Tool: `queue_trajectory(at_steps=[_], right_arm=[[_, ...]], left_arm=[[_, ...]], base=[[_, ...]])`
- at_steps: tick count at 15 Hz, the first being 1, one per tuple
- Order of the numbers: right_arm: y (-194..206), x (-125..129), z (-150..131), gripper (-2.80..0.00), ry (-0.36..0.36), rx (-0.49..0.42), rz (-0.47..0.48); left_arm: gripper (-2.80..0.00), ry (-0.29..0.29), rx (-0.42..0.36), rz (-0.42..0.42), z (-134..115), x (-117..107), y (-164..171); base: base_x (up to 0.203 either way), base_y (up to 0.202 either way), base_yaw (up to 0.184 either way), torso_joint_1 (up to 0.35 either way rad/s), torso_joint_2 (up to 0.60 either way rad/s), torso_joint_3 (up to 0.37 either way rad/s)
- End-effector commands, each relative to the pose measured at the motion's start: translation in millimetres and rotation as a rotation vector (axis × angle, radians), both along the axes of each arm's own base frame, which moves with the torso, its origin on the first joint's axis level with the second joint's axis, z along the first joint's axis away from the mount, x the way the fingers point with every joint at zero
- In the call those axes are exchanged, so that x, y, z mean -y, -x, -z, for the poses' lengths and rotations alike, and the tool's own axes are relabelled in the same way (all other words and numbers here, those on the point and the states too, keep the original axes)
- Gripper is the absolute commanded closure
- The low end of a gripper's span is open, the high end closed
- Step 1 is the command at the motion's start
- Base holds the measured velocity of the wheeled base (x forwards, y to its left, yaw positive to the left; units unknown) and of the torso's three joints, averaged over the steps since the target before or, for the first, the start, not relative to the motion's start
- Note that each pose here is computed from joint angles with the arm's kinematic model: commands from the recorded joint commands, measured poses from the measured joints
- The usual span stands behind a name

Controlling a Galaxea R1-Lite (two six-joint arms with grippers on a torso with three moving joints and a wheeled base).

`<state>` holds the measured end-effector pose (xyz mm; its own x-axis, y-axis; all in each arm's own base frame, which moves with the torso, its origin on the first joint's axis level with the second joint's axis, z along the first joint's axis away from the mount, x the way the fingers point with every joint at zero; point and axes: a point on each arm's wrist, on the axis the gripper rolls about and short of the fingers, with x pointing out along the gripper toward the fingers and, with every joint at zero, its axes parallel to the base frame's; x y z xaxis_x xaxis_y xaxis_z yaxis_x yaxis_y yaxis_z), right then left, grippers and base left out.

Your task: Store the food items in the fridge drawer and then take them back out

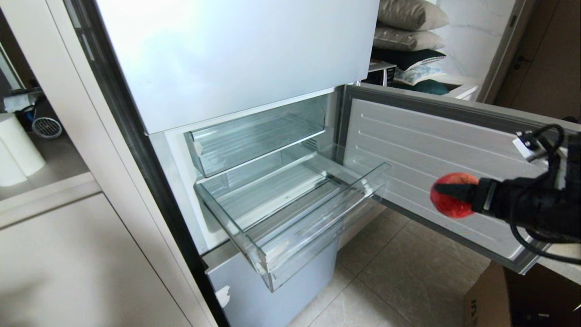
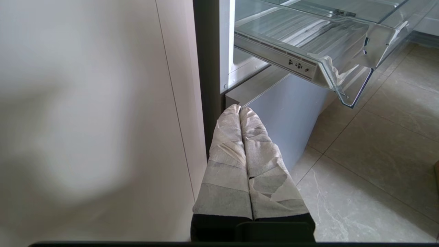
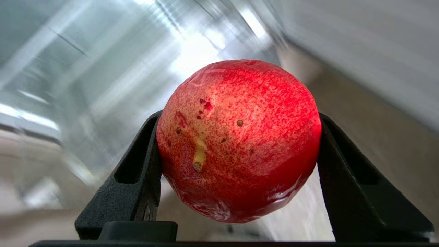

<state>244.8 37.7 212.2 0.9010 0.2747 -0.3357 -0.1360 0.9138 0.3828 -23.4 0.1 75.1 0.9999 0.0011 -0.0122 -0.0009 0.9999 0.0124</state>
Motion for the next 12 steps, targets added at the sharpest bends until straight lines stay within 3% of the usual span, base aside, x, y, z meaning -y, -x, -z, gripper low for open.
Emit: queue_trajectory(at_steps=[1, 7, 10, 12], right_arm=[[-64, -17, 4, 0.0, -0.007, -0.014, -0.044], [-187, -68, 6, 0.0, -0.04, 0.125, -0.138], [-200, -100, 14, 0.0, -0.042, 0.143, -0.204], [-201, -107, 23, 0.0, -0.009, 0.137, -0.226]], left_arm=[[0.0, 0.0, -0.001, 0.0, 0, 0, 0], [0.0, 0.0, -0.002, 0.0, 0, 0, 0], [0.0, 0.0, -0.002, 0.0, 0, 0, 0], [0.0, 0.0, -0.002, 0.0, 0, 0, 0]], base=[[0.0, 0.0, 0.0, 0.0, 0.0, 0.0], [0.0, 0.0, 0.0, 0.0, 0.0, 0.0], [0.0, 0.0, 0.0, 0.0, 0.0, 0.0], [0.0, 0.0, 0.0, 0.0, 0.0, 0.0]])
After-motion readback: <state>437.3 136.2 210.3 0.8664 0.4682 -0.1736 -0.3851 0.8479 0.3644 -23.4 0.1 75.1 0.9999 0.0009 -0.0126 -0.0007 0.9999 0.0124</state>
